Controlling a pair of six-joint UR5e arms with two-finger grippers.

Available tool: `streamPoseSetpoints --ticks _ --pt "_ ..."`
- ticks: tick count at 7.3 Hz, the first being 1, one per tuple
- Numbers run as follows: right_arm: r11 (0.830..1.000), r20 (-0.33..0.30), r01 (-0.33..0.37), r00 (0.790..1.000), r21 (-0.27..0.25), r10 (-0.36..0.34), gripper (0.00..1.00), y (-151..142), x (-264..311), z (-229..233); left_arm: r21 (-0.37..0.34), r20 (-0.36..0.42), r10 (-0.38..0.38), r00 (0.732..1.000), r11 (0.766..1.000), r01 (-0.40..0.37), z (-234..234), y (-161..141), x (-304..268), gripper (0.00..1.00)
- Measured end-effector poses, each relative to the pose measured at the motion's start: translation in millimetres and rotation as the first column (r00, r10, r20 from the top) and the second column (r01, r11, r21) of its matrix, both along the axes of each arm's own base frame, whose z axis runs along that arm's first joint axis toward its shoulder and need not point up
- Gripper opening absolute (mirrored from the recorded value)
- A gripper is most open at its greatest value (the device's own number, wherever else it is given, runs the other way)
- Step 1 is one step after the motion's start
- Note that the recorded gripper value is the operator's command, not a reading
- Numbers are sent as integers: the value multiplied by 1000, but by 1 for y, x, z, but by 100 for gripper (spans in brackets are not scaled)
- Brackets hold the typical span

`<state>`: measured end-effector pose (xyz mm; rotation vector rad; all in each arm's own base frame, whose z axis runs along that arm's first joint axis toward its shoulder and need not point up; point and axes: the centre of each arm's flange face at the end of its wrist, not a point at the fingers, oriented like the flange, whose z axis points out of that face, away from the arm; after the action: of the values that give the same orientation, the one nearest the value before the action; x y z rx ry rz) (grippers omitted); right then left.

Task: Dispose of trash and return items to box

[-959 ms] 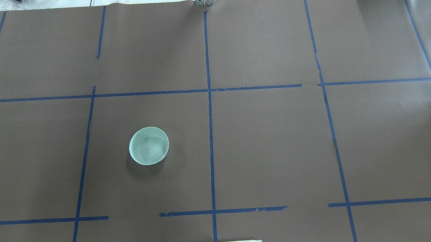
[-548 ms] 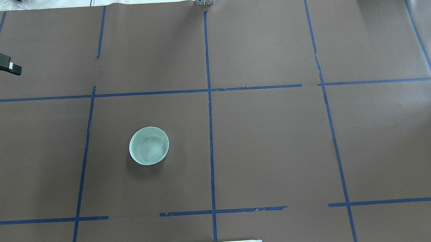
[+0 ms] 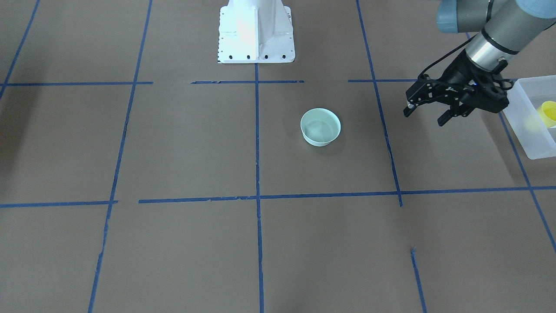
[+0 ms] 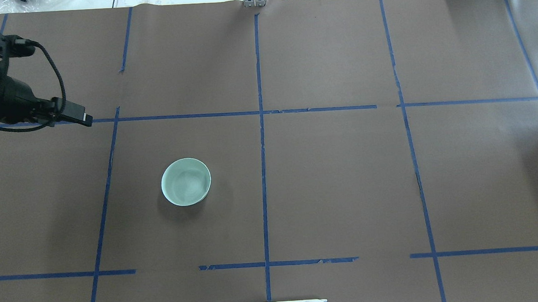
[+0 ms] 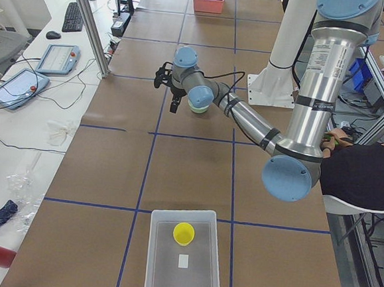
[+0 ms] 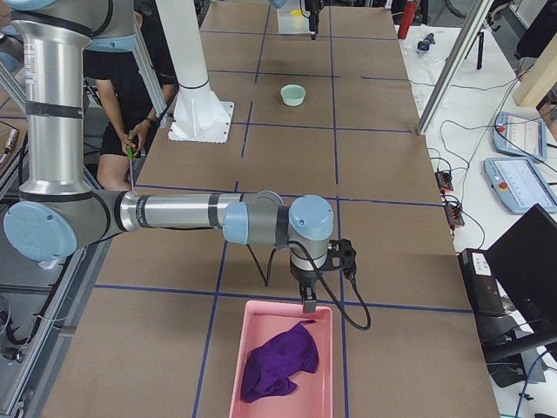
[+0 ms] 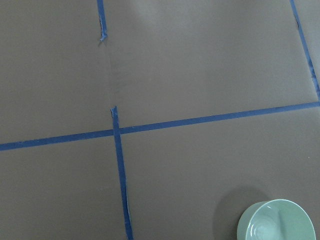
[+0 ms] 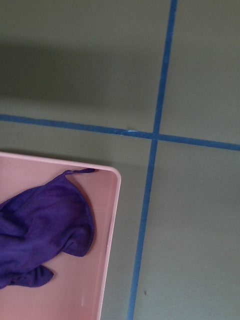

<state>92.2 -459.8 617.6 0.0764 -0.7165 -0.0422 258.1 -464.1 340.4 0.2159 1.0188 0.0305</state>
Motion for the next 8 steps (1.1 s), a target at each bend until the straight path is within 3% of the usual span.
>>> streamPoseSetpoints --ticks 2,4,5,7,8 --pt "999 87 -37 995 -18 38 100 -4 -16 -25 -78 28 -47 999 996 49 -9 31 84 99" --pt "999 112 -37 993 -20 39 100 -11 -26 -36 -136 65 -73 995 987 82 -7 56 160 95" --pt "999 116 -35 993 -25 38 100 -14 -32 -39 -148 87 -75 993 985 88 -1 65 186 86" --pt "999 117 -28 993 -25 31 100 -16 -39 -43 -158 113 -62 992 984 79 9 75 209 38" --pt "999 117 -26 993 -24 29 100 -17 -40 -44 -161 119 -57 991 984 76 12 77 213 20"
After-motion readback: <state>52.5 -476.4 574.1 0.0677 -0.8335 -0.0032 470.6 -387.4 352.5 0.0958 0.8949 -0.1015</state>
